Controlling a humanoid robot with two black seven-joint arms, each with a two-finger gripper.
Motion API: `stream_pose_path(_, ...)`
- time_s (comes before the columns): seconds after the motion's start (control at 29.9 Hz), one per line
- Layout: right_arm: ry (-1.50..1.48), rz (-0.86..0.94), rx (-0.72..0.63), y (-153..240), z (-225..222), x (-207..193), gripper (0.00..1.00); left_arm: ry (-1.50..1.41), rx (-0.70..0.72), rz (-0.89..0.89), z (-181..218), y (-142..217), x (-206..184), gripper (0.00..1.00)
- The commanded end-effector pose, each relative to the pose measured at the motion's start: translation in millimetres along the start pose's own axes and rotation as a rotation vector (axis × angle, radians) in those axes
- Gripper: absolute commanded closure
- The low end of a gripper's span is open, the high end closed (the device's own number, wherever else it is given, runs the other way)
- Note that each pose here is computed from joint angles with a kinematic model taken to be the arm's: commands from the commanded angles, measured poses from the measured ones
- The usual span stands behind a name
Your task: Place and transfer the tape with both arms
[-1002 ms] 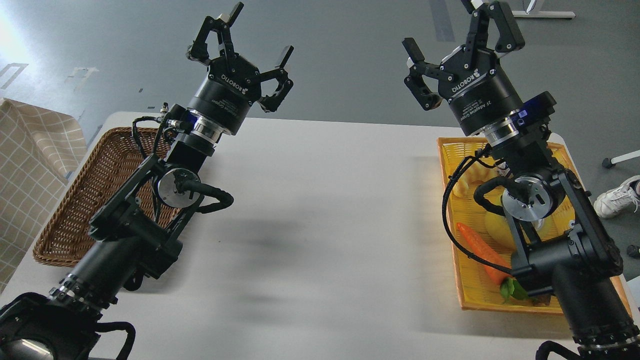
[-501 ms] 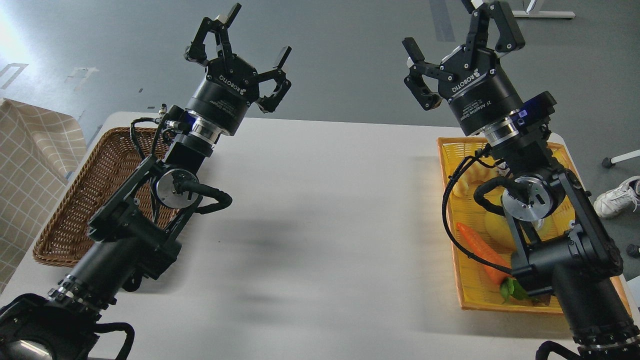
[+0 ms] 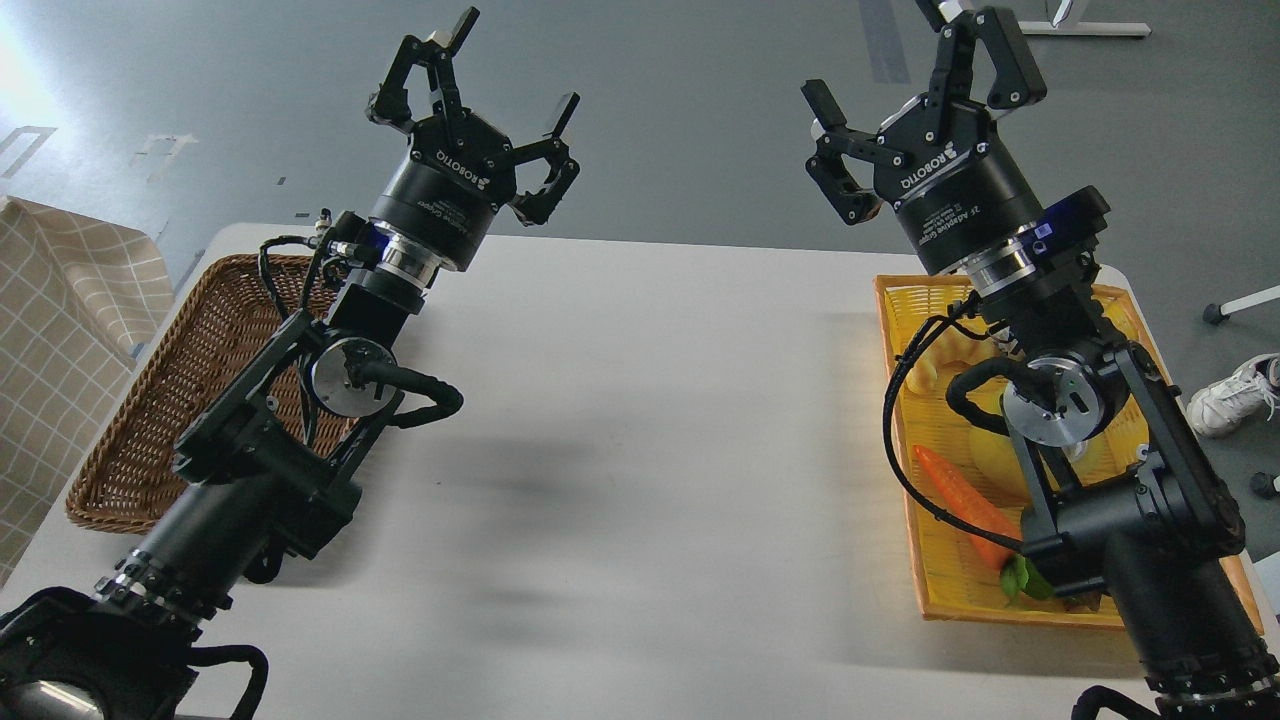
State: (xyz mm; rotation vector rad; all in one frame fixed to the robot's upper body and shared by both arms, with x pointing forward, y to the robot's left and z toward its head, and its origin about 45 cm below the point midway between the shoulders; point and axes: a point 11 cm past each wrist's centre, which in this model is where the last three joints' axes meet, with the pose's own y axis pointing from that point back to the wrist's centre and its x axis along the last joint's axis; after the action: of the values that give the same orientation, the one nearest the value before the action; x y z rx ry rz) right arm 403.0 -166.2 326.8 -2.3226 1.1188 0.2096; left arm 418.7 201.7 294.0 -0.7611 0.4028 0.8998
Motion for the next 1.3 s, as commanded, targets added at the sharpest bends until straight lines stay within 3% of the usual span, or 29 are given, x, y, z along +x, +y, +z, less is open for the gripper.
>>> stream_pose_path(0.0, -0.001, 0.001, 0.000, 1.0, 0.5, 0.2, 0.00, 0.000, 0.001, 0.000, -0.2, 0.4, 0.1, 0.02)
stream_pose_path(1.27, -0.003, 0.029, 0.003, 4.6, -1.1, 3.7, 0.00, 0.002, -0.007, 0.010, -1.3, 0.5, 0.6, 0.02)
